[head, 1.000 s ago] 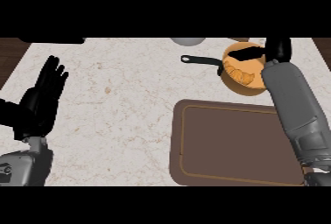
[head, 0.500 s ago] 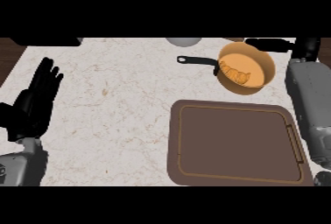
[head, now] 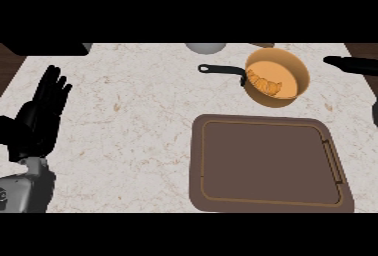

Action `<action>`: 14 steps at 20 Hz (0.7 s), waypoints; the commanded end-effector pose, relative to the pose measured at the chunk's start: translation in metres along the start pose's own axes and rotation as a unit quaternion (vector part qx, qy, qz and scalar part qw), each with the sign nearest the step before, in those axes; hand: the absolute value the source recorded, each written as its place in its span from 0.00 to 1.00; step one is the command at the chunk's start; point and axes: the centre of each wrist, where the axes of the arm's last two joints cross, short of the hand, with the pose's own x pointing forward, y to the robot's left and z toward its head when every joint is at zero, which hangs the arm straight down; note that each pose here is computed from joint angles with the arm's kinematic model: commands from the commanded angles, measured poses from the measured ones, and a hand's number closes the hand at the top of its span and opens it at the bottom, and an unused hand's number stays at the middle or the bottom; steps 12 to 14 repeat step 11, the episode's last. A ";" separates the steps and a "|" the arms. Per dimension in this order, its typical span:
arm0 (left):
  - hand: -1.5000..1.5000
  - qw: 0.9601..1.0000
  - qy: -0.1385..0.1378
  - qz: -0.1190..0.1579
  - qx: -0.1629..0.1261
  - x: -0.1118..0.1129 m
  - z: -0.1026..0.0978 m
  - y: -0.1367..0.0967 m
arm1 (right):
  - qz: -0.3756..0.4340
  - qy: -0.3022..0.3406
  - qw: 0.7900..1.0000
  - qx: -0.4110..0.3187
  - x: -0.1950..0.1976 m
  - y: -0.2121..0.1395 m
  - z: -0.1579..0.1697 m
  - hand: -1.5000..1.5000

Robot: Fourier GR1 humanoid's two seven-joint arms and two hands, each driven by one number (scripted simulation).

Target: Pick the croissant from the tray and place it in the pot

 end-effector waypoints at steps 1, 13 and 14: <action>0.50 1.000 0.001 0.003 0.001 0.000 0.011 -0.011 | 0.004 0.000 1.000 0.013 -0.008 -0.030 0.008 0.00; 0.50 1.000 -0.011 0.005 0.000 -0.014 0.025 -0.007 | 0.006 0.002 1.000 0.018 -0.026 -0.083 0.021 0.00; 0.50 1.000 -0.011 0.005 0.000 -0.014 0.025 -0.007 | 0.006 0.002 1.000 0.018 -0.026 -0.083 0.021 0.00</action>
